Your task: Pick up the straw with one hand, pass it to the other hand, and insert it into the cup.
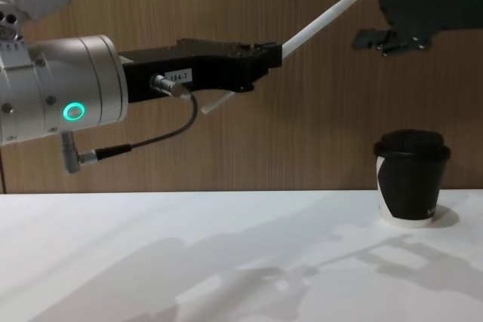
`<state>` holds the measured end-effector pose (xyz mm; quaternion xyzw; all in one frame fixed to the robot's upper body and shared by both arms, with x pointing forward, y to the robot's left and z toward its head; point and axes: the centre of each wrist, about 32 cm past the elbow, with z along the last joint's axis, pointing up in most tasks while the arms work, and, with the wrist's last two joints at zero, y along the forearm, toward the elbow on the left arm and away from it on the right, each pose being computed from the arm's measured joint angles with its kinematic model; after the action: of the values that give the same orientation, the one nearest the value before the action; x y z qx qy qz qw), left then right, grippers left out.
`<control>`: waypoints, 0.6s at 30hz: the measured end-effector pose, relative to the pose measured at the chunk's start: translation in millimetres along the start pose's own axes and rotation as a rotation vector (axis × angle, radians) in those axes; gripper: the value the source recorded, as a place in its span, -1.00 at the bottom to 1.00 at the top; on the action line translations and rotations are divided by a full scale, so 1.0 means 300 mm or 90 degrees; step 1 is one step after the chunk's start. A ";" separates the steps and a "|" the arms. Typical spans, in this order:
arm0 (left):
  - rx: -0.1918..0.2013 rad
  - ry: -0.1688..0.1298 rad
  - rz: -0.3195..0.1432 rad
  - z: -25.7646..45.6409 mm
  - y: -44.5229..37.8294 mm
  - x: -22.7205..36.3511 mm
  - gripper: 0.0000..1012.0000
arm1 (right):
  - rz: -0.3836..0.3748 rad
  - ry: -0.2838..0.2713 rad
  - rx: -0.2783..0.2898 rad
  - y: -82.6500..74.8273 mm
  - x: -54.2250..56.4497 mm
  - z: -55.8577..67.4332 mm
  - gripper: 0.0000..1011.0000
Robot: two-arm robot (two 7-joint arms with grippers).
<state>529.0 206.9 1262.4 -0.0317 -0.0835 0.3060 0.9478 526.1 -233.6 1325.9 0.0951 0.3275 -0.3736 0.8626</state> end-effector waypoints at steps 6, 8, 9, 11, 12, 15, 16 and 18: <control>0.000 0.000 0.000 0.000 0.000 0.000 -0.97 | 0.000 -0.002 0.003 0.020 0.010 0.004 0.98; 0.000 0.000 0.000 0.000 0.000 0.000 -0.98 | 0.000 -0.003 0.004 0.027 0.014 0.006 0.98; 0.000 0.000 0.000 0.000 0.000 0.000 -0.97 | 0.000 -0.003 0.004 0.029 0.014 0.007 0.98; 0.000 0.000 0.000 0.000 0.000 0.000 -0.97 | -0.001 -0.003 0.005 0.036 0.018 0.007 0.98; 0.000 0.000 0.000 0.000 0.000 0.000 -0.98 | -0.001 -0.003 0.006 0.037 0.019 0.007 0.98; 0.000 0.000 0.000 0.000 0.000 0.000 -0.98 | -0.003 -0.004 0.008 0.044 0.024 0.008 0.98; 0.000 0.000 0.000 0.000 0.000 0.000 -0.98 | -0.004 -0.004 0.009 0.046 0.025 0.008 0.98; 0.000 0.000 0.000 0.000 0.000 0.000 -0.97 | -0.005 -0.004 0.011 0.049 0.027 0.009 0.91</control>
<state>529.0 206.9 1262.4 -0.0318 -0.0835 0.3060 0.9478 542.1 -229.1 1321.5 0.0999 0.3222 -0.3797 0.8614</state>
